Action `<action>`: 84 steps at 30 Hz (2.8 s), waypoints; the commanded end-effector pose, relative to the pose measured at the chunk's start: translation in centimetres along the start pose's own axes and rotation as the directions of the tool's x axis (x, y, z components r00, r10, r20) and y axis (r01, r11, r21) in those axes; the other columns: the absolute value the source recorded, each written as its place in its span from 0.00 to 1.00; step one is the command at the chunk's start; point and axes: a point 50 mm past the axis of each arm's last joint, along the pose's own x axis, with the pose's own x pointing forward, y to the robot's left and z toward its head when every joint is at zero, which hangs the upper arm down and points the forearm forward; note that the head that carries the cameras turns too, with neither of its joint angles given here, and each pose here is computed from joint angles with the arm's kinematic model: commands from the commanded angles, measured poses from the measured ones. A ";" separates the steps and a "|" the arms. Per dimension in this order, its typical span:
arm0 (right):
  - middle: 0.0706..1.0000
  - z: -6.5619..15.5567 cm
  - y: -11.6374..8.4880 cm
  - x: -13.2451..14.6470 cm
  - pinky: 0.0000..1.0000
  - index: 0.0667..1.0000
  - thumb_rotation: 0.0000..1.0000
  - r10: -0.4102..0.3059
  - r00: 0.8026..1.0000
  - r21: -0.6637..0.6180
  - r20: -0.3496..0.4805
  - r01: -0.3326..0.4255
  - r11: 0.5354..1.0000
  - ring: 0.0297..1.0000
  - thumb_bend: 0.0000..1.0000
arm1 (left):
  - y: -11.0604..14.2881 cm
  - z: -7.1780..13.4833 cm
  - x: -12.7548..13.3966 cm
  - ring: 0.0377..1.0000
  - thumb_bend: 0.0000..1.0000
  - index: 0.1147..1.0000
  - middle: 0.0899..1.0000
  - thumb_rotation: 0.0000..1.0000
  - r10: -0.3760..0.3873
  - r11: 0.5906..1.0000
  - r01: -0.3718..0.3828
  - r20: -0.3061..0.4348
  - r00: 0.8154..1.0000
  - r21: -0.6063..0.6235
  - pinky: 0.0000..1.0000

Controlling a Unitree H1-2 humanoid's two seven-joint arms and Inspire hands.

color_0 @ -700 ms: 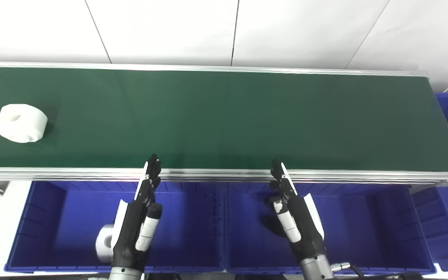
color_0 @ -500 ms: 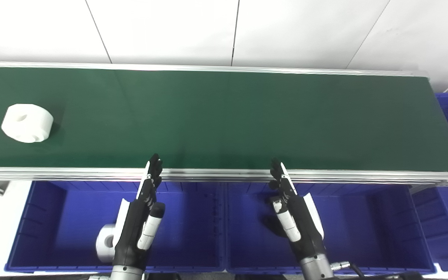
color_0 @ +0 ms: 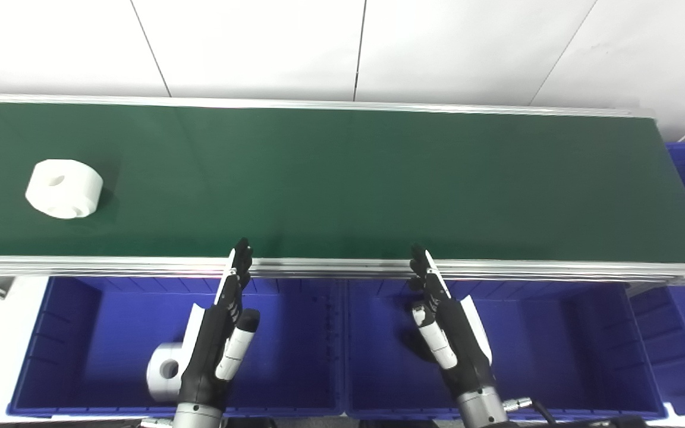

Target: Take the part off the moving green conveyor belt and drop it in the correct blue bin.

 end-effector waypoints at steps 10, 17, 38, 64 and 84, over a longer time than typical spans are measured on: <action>0.99 0.7 -0.3 -0.7 1.00 1.00 0.95 0.012 0.997 0.009 0.078 -0.012 1.000 0.98 0.79 | -0.5 0.8 -0.1 1.00 0.73 1.00 1.00 0.98 0.013 1.000 -0.012 0.069 0.998 -0.007 1.00; 0.98 0.2 -0.5 -1.1 1.00 1.00 0.95 0.017 0.997 0.020 0.071 -0.018 1.000 0.98 0.78 | -0.9 0.3 -0.4 1.00 0.70 1.00 1.00 0.97 0.010 1.000 -0.009 0.065 0.998 -0.012 1.00; 1.00 -4.8 -3.9 -0.9 1.00 1.00 0.97 0.010 0.998 -0.008 0.055 -0.009 1.000 0.99 0.80 | -4.5 -3.6 1.1 0.93 0.75 0.90 0.95 0.86 0.047 0.999 -0.047 0.088 0.995 -0.001 0.88; 1.00 -3.6 -3.0 -0.8 0.99 1.00 0.99 0.022 0.997 -0.008 0.074 -0.021 1.000 0.99 0.79 | 3.2 8.8 3.8 0.68 0.93 0.69 0.70 0.32 -0.132 0.874 -0.146 0.515 0.847 0.463 0.57; 0.97 -1.2 -0.5 -0.4 0.94 1.00 0.99 0.003 0.996 0.013 0.085 -0.004 1.000 0.94 0.80 | 9.3 15.9 19.3 0.75 1.00 0.74 0.76 0.18 -0.501 0.349 -0.022 0.207 0.840 0.937 0.73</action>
